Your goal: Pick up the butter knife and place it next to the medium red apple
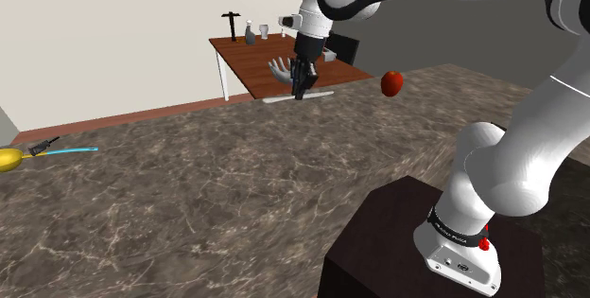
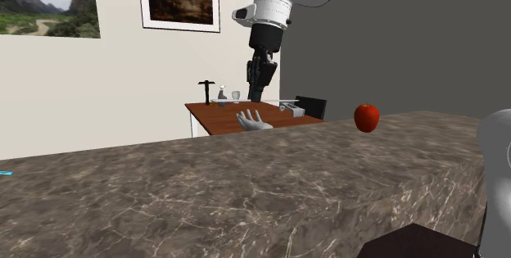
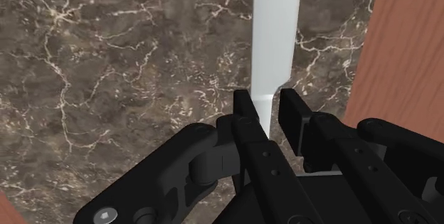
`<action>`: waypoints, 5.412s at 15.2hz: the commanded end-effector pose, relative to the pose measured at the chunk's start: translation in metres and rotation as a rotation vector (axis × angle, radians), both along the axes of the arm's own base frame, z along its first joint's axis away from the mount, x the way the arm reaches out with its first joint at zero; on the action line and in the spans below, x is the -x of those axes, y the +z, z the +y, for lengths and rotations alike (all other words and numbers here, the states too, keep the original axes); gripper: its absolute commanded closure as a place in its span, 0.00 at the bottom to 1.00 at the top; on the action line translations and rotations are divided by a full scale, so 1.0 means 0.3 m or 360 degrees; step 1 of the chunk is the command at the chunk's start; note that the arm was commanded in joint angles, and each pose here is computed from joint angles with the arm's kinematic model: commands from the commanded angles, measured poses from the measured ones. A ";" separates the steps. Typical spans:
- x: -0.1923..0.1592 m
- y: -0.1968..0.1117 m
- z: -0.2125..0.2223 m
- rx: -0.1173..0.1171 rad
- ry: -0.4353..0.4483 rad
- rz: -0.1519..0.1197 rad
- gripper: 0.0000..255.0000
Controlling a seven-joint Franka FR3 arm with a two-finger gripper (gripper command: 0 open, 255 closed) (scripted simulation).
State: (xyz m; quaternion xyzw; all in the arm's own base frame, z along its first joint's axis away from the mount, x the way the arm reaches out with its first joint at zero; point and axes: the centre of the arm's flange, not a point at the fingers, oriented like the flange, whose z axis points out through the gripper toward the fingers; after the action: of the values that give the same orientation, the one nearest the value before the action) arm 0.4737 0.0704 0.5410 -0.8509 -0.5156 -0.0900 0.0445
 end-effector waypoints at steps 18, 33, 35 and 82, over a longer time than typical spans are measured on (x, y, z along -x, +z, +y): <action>0.278 0.002 -0.783 0.0000 0.0002 0.0000 1.00; 0.490 0.002 -1.409 0.0000 0.0002 0.0000 1.00; 0.518 0.003 -1.492 0.0000 0.0002 0.0000 1.00; 0.719 -0.577 -2.085 0.0000 0.0002 0.0000 1.00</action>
State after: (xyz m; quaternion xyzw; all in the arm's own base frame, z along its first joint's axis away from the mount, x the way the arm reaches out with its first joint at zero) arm 0.2588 -0.5554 0.3719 -0.8505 -0.5162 -0.0900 0.0449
